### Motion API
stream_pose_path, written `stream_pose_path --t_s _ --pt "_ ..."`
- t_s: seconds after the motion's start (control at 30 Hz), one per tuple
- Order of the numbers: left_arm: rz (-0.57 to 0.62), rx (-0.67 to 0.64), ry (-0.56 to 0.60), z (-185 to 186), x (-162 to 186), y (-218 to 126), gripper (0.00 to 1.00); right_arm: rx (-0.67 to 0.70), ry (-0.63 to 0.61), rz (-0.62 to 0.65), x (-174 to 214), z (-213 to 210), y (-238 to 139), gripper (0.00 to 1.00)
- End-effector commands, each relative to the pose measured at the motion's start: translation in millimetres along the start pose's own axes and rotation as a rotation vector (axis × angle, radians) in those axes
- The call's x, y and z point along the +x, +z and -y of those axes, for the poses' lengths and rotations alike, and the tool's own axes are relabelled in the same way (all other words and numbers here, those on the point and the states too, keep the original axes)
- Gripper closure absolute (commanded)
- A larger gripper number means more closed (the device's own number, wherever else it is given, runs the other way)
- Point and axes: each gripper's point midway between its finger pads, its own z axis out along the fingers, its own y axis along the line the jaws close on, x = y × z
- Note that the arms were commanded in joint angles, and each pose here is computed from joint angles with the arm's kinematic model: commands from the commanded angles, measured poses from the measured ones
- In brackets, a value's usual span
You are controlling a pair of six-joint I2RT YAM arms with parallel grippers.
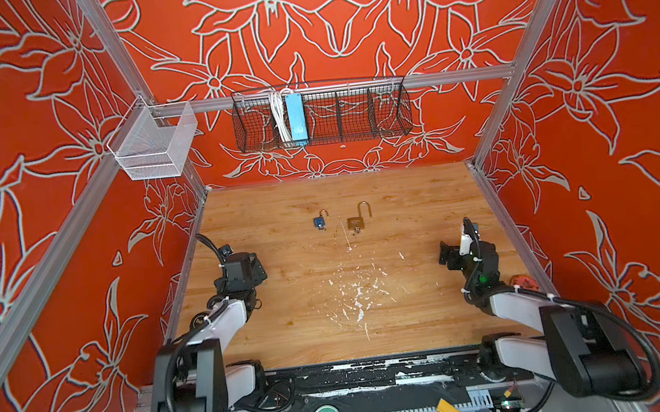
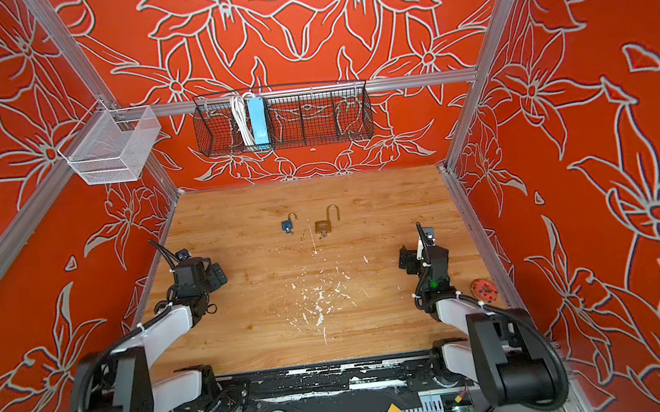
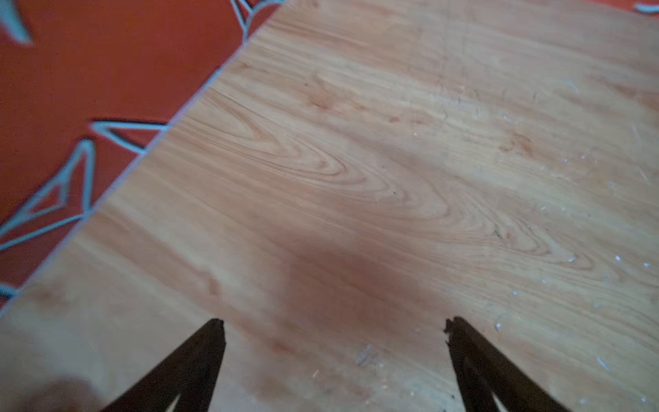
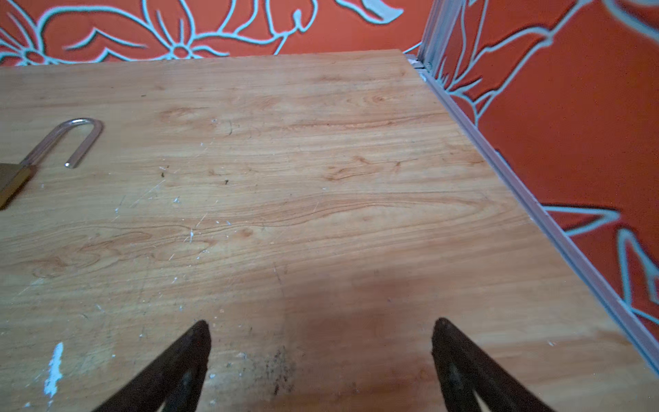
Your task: Unlock with the key
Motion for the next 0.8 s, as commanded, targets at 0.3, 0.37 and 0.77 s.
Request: stream_pose_path --t_s 0.3,0.37,0.77 --pt "0.136 0.377 0.209 76 -10 -6 0.03 -0.113 -0.054 0.051 -25 -21 24 0.02" --pt "0.162 0.311 0.166 65 -14 -3 0.03 -0.107 -0.050 0.055 -26 -20 24 0.02" --pt "0.159 0.303 0.163 64 -14 -3 0.03 -0.093 -0.051 0.039 -24 -17 25 0.02"
